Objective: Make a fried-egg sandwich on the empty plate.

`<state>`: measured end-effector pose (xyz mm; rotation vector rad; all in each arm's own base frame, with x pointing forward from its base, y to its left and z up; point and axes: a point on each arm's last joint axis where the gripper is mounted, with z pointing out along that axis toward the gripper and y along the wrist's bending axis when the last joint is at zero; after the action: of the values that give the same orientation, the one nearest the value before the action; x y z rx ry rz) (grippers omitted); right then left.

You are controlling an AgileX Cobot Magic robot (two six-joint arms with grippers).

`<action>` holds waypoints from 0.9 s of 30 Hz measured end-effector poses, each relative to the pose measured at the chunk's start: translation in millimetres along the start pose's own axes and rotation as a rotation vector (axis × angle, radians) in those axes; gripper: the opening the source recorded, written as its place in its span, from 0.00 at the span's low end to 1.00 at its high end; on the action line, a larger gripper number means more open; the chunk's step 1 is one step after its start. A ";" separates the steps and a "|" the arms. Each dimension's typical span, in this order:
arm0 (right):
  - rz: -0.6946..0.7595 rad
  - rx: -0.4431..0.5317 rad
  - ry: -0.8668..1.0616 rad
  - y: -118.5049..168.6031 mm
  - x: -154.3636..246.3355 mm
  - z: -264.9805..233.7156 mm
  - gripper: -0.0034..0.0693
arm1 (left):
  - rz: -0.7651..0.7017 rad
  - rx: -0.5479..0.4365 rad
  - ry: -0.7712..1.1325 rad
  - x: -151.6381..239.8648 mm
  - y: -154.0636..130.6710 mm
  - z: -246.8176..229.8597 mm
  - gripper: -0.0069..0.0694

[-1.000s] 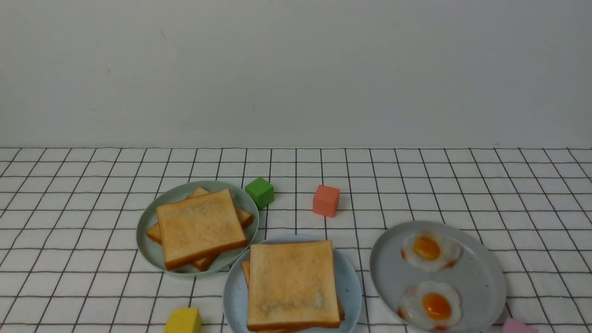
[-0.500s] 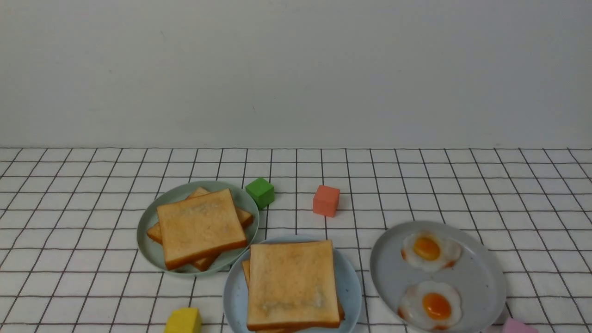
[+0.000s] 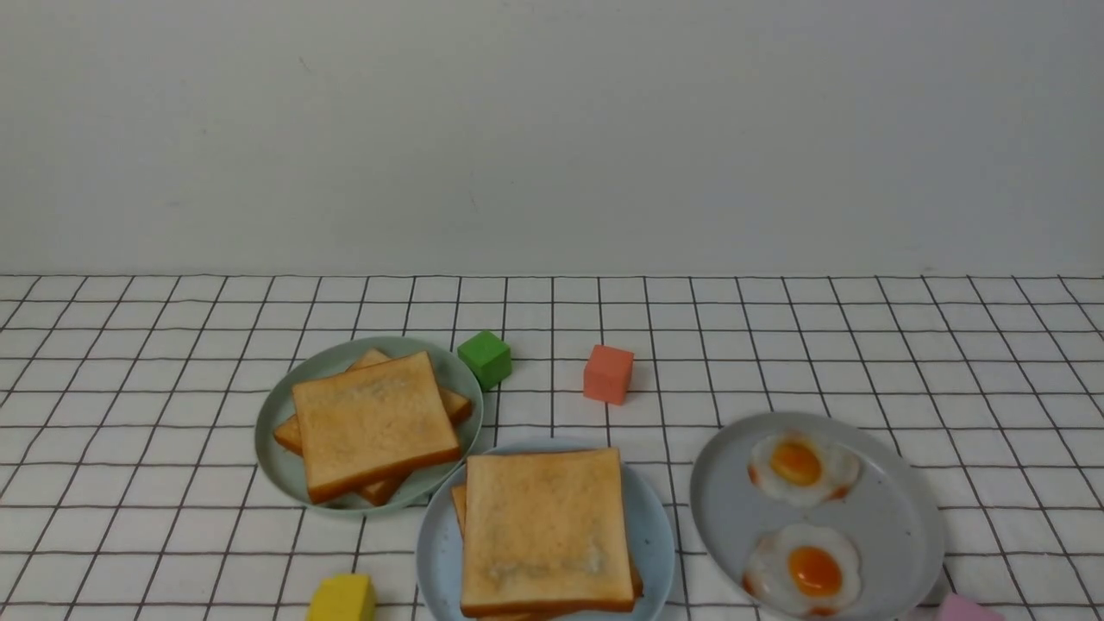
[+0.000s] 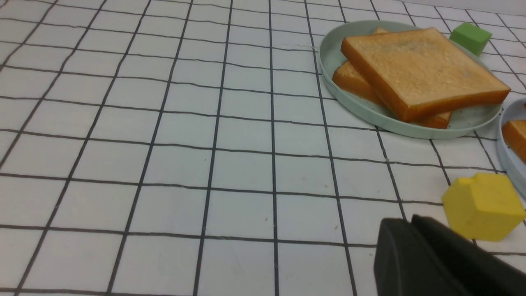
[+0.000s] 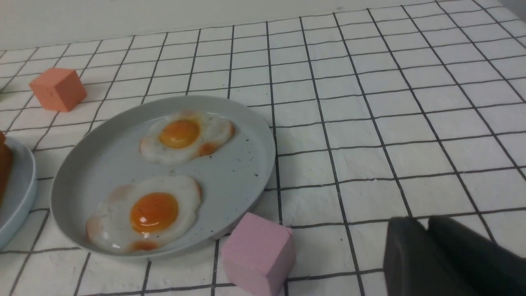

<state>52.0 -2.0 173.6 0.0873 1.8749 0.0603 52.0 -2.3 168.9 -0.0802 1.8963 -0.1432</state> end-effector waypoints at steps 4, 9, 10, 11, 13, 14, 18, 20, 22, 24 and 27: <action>0.000 0.000 0.000 0.0 0.0 0.0 0.18 | -0.002 0.000 0.000 0.0 0.0 0.0 0.14; 0.005 -0.002 0.000 0.2 0.0 0.0 0.18 | -0.002 0.000 0.000 0.0 0.0 0.0 0.15; 0.005 -0.002 0.001 0.2 0.0 0.0 0.19 | -0.002 0.000 0.000 0.0 0.0 0.0 0.15; 0.005 -0.002 0.001 0.2 0.0 0.0 0.19 | -0.002 0.000 0.000 0.0 0.0 0.0 0.15; 0.005 -0.002 0.001 0.2 0.0 0.0 0.19 | -0.002 0.000 0.000 0.0 0.0 0.0 0.16; 0.005 -0.002 0.001 0.2 0.0 0.0 0.19 | -0.002 0.000 0.000 0.0 0.0 0.0 0.16; 0.005 -0.002 0.000 0.2 0.0 0.0 0.19 | -0.002 0.000 0.000 0.0 0.0 0.0 0.17; 0.005 -0.002 0.000 0.2 0.0 0.0 0.20 | -0.002 0.000 0.000 0.0 0.0 0.0 0.17; 0.005 -0.002 0.000 0.2 0.0 0.0 0.20 | -0.002 0.000 0.000 0.0 0.0 0.0 0.17; 0.006 -0.003 0.000 0.2 0.0 0.0 0.20 | -0.002 0.000 0.000 0.0 0.0 0.0 0.17; 0.006 -0.003 0.000 0.2 0.0 0.0 0.21 | -0.002 0.000 0.000 0.0 0.0 0.0 0.18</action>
<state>52.0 -1.8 173.6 0.0915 1.8749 0.0673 52.0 -2.3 168.9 -0.0821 1.8963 -0.1445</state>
